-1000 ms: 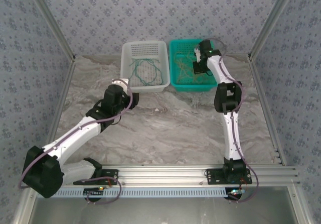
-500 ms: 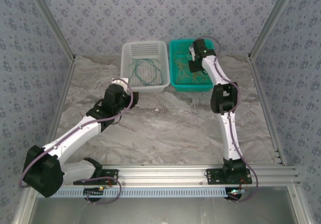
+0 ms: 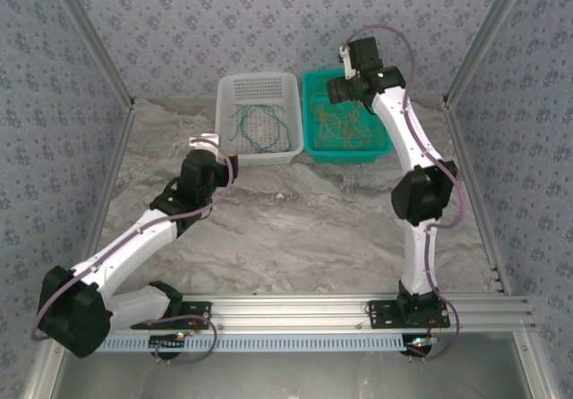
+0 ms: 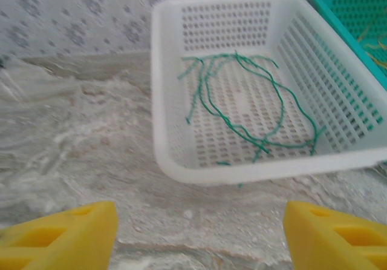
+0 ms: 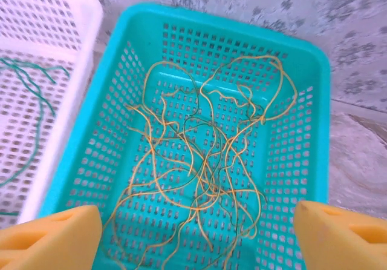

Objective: Untangle the cables

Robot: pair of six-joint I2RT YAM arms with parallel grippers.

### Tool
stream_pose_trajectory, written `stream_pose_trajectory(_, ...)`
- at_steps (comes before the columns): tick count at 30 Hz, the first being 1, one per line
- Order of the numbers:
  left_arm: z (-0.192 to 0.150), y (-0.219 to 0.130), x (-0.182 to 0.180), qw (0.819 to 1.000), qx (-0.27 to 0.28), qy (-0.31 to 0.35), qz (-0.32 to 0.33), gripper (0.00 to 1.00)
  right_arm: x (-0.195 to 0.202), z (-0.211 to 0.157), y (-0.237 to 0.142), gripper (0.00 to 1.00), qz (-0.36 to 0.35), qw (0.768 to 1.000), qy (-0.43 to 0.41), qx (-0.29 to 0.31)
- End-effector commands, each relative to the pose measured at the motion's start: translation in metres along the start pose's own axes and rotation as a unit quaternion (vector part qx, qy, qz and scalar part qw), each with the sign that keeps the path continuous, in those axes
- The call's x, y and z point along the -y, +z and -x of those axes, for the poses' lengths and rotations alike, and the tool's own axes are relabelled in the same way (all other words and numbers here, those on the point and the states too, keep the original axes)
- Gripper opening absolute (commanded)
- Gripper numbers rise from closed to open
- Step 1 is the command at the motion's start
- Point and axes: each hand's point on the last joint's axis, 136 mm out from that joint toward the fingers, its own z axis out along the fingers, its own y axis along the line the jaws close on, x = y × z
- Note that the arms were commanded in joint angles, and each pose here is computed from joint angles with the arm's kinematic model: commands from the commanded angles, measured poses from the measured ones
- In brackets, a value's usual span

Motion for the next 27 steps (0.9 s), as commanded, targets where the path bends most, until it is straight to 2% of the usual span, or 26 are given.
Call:
stream_pose_trajectory(1,0.031,-0.013,-0.027,0.996,0.076,-0.014,0.043,0.85,0.003,-0.024,-0.022,0.87,-0.037,0.999,0.017,-0.001)
stream_pose_trajectory(3,0.028,-0.013,-0.049,0.992,0.093,-0.017,0.087,0.97,0.004,-0.016,-0.056,0.91,-0.071,0.993,0.018,0.091)
stream_pose_trajectory(5,0.014,-0.008,-0.073,0.989,0.083,-0.022,0.122,0.98,0.012,-0.048,-0.07,0.95,-0.109,0.985,0.014,0.133)
stream_pose_trajectory(8,-0.017,0.006,-0.106,0.986,0.057,-0.035,0.151,0.99,0.048,-0.118,-0.069,0.95,-0.154,0.977,0.097,0.114)
stream_pose_trajectory(11,-0.047,0.019,-0.125,0.987,0.046,-0.044,0.151,0.99,0.067,-0.18,-0.056,0.97,-0.199,0.969,0.085,0.121)
stream_pose_trajectory(15,-0.076,0.038,-0.136,0.988,0.021,-0.028,0.148,0.99,0.091,-0.239,-0.033,0.99,-0.203,0.964,0.135,0.105)
stream_pose_trajectory(17,-0.087,0.049,-0.141,0.989,0.001,-0.028,0.149,0.99,0.104,-0.254,-0.025,0.98,-0.222,0.958,0.157,0.089)
stream_pose_trajectory(20,-0.094,0.058,-0.145,0.988,0.007,-0.003,0.154,0.98,0.105,-0.257,-0.013,0.98,-0.216,0.963,0.109,0.119)
stream_pose_trajectory(21,-0.093,0.057,-0.142,0.99,0.013,0.006,0.143,0.97,0.106,-0.26,-0.009,0.98,-0.209,0.963,0.108,0.13)
stream_pose_trajectory(23,-0.088,0.051,-0.136,0.991,0.062,0.02,0.115,0.98,0.105,-0.264,-0.004,0.98,-0.191,0.966,0.108,0.135)
stream_pose_trajectory(27,-0.106,0.046,-0.141,0.991,0.098,-0.009,0.091,0.99,0.09,-0.268,-0.003,1.0,-0.12,0.974,0.093,0.168)
